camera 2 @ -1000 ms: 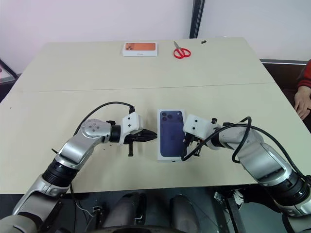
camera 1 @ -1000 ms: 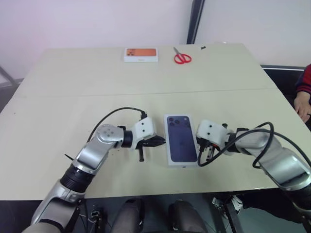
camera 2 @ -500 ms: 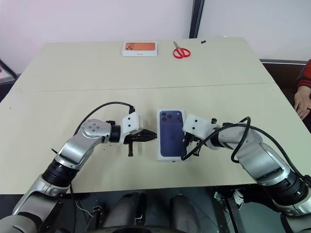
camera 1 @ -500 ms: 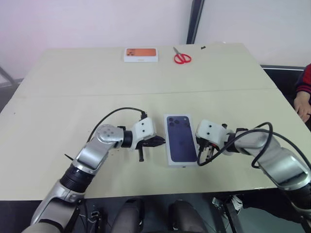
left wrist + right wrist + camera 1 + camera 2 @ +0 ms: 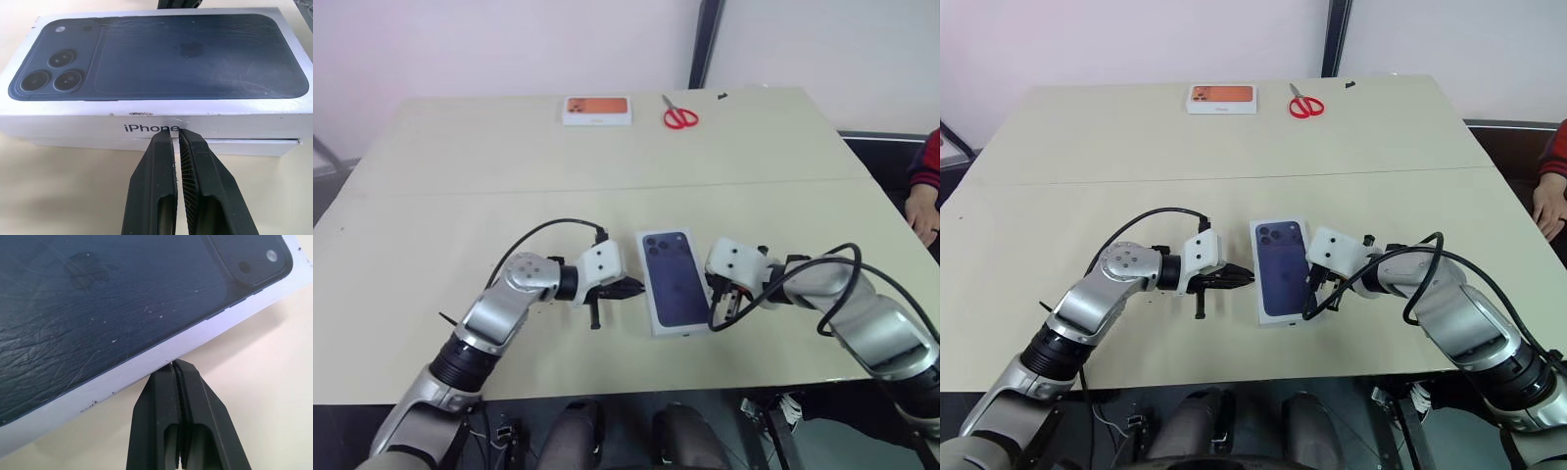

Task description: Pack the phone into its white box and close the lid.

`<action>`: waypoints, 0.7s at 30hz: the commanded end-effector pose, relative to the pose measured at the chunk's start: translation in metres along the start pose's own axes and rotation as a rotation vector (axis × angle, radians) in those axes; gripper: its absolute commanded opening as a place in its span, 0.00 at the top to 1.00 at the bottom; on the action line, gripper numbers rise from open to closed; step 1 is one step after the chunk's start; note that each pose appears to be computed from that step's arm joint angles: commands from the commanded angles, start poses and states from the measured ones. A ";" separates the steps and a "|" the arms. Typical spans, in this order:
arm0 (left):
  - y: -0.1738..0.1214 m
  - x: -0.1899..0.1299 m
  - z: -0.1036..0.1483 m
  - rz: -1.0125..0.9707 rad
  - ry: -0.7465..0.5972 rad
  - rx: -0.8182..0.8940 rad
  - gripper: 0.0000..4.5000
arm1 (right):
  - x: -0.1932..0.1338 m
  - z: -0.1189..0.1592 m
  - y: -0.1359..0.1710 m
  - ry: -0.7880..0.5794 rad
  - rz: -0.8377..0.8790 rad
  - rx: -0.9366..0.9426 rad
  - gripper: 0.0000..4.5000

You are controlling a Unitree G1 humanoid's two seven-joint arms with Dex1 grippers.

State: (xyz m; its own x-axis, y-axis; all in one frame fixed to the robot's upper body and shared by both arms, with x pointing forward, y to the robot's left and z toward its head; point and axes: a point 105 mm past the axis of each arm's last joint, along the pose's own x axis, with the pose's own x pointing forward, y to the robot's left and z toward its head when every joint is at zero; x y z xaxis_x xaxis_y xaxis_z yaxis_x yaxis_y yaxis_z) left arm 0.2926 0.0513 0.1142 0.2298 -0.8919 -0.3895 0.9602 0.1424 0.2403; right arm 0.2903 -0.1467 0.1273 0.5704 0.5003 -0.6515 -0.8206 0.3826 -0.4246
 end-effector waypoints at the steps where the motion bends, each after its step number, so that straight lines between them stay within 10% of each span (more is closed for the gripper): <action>1: -0.001 0.001 0.011 -0.002 -0.036 0.031 0.93 | -0.003 0.017 0.005 -0.063 0.018 -0.058 0.99; 21: 0.002 0.000 0.011 0.013 -0.043 0.022 0.93 | -0.006 0.015 0.010 -0.052 0.044 -0.063 0.99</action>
State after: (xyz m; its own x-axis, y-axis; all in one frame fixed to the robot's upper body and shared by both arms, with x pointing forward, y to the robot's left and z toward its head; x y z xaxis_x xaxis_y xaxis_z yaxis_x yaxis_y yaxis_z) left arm 0.2946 0.0524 0.1136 0.2430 -0.8892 -0.3876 0.9580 0.1571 0.2400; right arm 0.2856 -0.1462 0.1266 0.5454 0.5067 -0.6677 -0.8376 0.3585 -0.4122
